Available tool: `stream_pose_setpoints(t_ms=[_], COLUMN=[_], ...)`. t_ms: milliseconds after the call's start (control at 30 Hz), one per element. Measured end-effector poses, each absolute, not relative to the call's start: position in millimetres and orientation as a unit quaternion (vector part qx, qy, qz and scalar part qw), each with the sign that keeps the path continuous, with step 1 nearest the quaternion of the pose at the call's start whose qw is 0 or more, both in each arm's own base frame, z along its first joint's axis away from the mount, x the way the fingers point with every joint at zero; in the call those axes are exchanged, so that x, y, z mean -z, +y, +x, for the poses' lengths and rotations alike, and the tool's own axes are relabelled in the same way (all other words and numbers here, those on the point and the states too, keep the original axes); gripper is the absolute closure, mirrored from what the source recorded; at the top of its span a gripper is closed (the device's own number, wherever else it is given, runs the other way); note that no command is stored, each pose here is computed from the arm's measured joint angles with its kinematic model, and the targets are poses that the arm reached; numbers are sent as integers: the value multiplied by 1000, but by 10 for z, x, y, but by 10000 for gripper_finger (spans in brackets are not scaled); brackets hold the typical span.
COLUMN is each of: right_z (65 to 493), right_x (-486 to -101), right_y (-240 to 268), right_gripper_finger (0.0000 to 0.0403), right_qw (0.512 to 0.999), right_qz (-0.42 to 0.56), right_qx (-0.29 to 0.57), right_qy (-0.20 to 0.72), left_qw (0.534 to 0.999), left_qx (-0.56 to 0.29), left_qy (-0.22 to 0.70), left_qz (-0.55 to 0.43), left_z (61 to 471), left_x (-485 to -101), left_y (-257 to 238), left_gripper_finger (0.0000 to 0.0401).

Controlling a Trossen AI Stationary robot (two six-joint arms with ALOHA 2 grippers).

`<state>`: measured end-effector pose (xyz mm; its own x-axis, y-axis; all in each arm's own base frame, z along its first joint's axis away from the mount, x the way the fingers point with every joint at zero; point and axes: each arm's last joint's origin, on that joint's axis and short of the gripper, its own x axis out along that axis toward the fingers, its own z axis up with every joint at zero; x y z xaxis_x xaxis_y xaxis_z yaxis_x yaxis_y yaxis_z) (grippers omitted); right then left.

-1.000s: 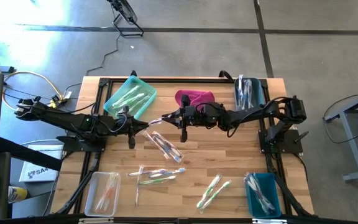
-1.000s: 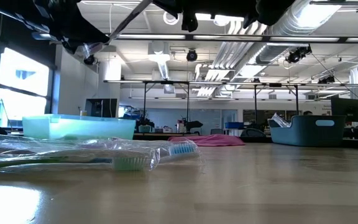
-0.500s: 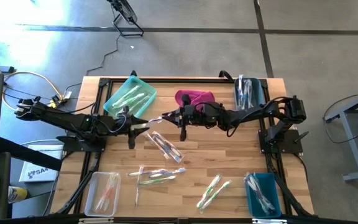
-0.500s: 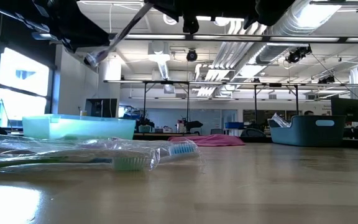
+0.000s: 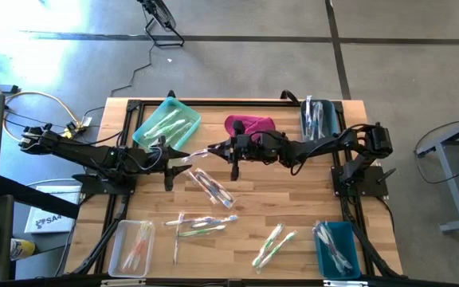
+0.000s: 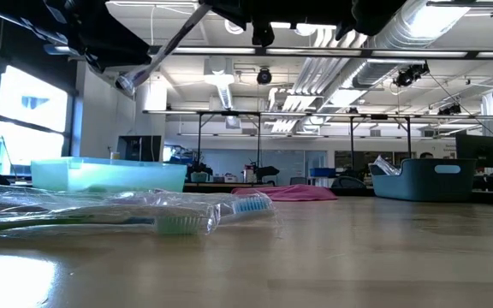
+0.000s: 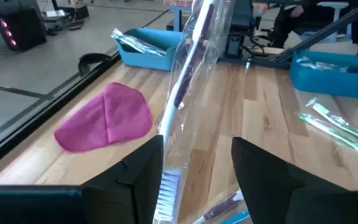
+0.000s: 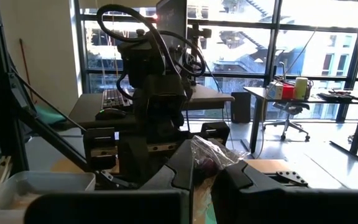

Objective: Pick & Place Toothbrushes
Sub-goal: Put the purple toothbrush to the dark blue bin bin

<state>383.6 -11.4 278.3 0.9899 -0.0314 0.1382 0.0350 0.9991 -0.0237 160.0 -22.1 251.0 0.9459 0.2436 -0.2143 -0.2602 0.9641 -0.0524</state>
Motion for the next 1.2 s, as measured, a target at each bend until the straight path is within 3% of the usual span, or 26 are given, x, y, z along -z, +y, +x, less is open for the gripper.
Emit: stream_pose_setpoints(t_ms=[867, 1200], right_z=[3836, 3732], right_x=[-2759, -2868], right_y=[-155, -184], right_gripper_finger=[385, 385], right_qw=[998, 997], right_qz=[-11, -10], right_qx=[22, 72], right_qy=[-58, -30], left_qw=[982, 983], left_qx=[-128, -122], left_qy=[142, 138], left_qz=[-12, 25], left_z=[1581, 1449], left_x=[-2439, -2493], left_y=[-216, -188], left_gripper_finger=[214, 214])
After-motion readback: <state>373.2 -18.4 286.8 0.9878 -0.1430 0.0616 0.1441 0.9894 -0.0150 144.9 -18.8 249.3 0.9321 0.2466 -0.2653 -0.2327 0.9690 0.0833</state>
